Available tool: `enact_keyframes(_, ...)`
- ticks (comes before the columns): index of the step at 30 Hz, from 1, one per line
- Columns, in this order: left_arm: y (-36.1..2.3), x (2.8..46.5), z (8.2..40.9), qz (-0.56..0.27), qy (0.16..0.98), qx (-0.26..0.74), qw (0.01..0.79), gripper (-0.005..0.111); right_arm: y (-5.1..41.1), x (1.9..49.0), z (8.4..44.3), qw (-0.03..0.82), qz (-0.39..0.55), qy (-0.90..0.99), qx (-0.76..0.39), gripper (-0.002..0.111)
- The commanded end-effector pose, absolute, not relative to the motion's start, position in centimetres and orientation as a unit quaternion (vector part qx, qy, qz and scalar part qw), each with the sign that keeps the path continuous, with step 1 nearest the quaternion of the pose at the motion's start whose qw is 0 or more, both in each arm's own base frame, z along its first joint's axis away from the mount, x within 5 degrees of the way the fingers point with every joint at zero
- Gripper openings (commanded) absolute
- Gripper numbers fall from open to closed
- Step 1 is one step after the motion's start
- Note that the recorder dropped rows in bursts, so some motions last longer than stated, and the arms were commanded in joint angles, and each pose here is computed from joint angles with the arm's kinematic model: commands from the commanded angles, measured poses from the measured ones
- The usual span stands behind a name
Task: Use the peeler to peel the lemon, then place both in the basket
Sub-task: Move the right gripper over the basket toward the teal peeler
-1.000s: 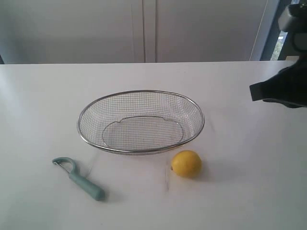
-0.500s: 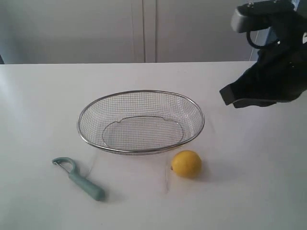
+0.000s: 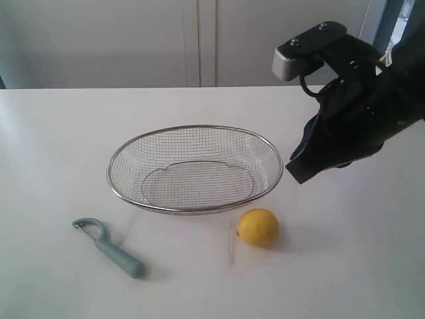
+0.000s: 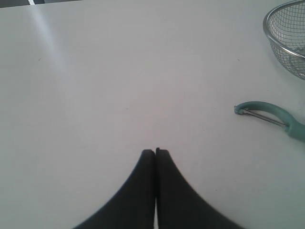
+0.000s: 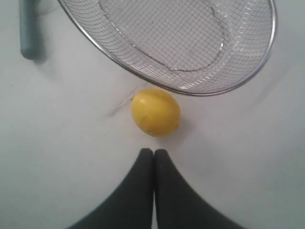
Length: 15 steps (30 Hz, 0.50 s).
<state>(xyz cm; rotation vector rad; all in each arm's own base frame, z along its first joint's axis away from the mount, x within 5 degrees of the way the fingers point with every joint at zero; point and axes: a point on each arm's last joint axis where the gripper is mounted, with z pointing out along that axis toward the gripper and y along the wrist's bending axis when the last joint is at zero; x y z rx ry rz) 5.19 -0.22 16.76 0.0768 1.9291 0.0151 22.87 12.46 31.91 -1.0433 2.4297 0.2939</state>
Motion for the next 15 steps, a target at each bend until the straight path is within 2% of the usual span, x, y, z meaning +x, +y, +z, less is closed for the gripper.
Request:
enact_keyframes(1,-0.3,5.2,16.6,0.005,0.822,0.036,0.568,0.0,13.7,22.8,32.1,0.249,0.139,0.865,-0.412,0.0)
enact_keyframes(15,-0.3,5.2,16.6,0.005,0.822,0.036,0.568,0.0,16.2,24.2,29.8,0.215,0.188,0.859,-0.424,0.0)
